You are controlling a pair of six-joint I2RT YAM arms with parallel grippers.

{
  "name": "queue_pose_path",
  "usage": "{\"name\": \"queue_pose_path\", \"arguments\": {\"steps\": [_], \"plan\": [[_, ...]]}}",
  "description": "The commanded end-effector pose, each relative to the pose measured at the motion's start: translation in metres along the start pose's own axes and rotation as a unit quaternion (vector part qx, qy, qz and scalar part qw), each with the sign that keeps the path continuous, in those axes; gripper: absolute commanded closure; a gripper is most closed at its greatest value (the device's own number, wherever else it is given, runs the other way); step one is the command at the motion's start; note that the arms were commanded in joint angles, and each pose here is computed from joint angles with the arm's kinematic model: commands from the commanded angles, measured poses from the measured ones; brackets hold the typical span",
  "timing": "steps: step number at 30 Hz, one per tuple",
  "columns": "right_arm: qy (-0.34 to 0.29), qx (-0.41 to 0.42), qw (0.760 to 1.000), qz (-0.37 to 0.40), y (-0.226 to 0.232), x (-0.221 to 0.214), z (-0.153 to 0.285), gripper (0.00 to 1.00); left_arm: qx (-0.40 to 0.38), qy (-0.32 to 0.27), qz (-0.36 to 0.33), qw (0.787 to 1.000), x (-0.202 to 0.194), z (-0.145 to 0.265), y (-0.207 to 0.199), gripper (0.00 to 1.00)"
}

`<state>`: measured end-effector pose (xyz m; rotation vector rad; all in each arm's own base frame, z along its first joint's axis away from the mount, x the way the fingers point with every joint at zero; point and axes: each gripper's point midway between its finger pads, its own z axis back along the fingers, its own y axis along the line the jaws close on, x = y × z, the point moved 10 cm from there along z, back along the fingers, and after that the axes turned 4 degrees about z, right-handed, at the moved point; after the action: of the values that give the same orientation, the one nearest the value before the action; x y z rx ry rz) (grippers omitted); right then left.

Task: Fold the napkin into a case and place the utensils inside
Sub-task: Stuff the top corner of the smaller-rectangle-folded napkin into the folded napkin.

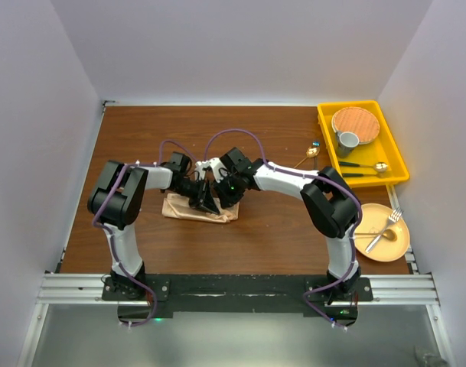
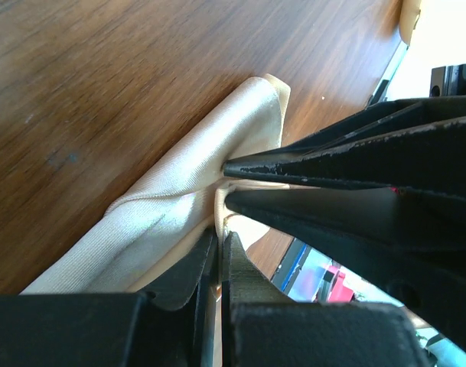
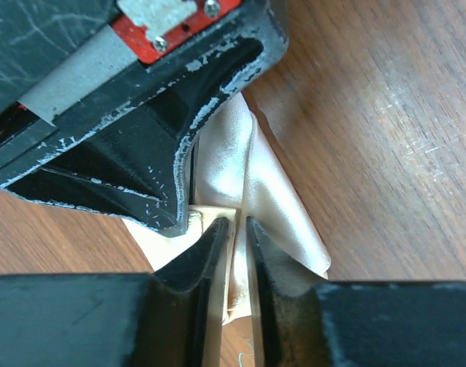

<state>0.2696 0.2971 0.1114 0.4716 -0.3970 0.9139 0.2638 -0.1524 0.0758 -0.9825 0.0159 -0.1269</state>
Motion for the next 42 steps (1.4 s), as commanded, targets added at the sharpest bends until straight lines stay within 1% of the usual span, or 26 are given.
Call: {"name": "queue_pose_path", "arguments": {"steps": [1, 3, 5, 8, 12, 14, 17, 22, 25, 26, 28, 30, 31, 37, 42], "plan": [[-0.011, -0.037, 0.999, 0.018, -0.001, 0.008, 0.016, 0.86, 0.046, 0.011, 0.03, 0.998, -0.01, -0.007, 0.021, 1.0], [-0.015, -0.043, 0.999, 0.021, -0.001, 0.01, 0.018, 0.87, 0.047, 0.011, 0.029, 0.998, -0.01, -0.006, 0.021, 1.0], [-0.019, -0.046, 0.998, 0.023, -0.001, 0.013, 0.022, 0.85, 0.047, 0.012, 0.031, 0.998, -0.01, -0.007, 0.021, 1.0], [-0.023, -0.053, 0.998, 0.024, -0.001, 0.015, 0.023, 0.79, 0.046, 0.012, 0.03, 0.998, -0.01, -0.007, 0.021, 1.0], [-0.025, -0.06, 0.998, 0.024, -0.002, 0.017, 0.023, 0.78, 0.045, 0.012, 0.029, 0.998, -0.011, -0.007, 0.022, 1.0], [-0.019, -0.05, 0.998, 0.023, -0.001, 0.015, 0.02, 0.77, 0.045, 0.011, 0.03, 0.998, -0.01, -0.007, 0.022, 1.0], [-0.014, -0.041, 0.999, 0.023, 0.002, 0.013, 0.018, 0.73, 0.045, 0.01, 0.028, 0.999, -0.009, -0.007, 0.021, 1.0], [-0.002, -0.047, 0.998, 0.029, 0.003, 0.006, 0.013, 0.72, 0.045, 0.011, 0.03, 0.998, -0.009, -0.008, 0.022, 1.0], [0.001, -0.051, 0.998, 0.036, 0.004, 0.004, 0.01, 0.77, 0.045, 0.011, 0.031, 0.998, -0.009, -0.008, 0.022, 1.0], [0.003, -0.048, 0.998, 0.036, 0.005, 0.003, 0.009, 0.83, 0.045, 0.011, 0.031, 0.998, -0.008, -0.008, 0.022, 1.0], [0.003, -0.047, 0.998, 0.037, 0.005, 0.003, 0.011, 0.89, 0.045, 0.011, 0.031, 0.998, -0.008, -0.008, 0.021, 1.0], [-0.002, -0.049, 0.998, 0.038, 0.005, 0.006, 0.013, 0.98, 0.046, 0.011, 0.032, 0.998, -0.008, -0.008, 0.022, 1.0], [-0.003, -0.045, 0.998, 0.038, 0.007, 0.01, 0.017, 1.0, 0.048, 0.011, 0.032, 0.998, -0.008, -0.008, 0.022, 1.0], [-0.021, -0.061, 0.997, 0.038, 0.011, 0.019, 0.044, 1.0, 0.047, 0.009, 0.035, 0.998, -0.009, -0.008, 0.023, 1.0], [-0.024, -0.066, 0.997, 0.04, 0.01, 0.019, 0.042, 1.0, 0.047, 0.011, 0.038, 0.998, -0.008, -0.009, 0.024, 1.0]]}}
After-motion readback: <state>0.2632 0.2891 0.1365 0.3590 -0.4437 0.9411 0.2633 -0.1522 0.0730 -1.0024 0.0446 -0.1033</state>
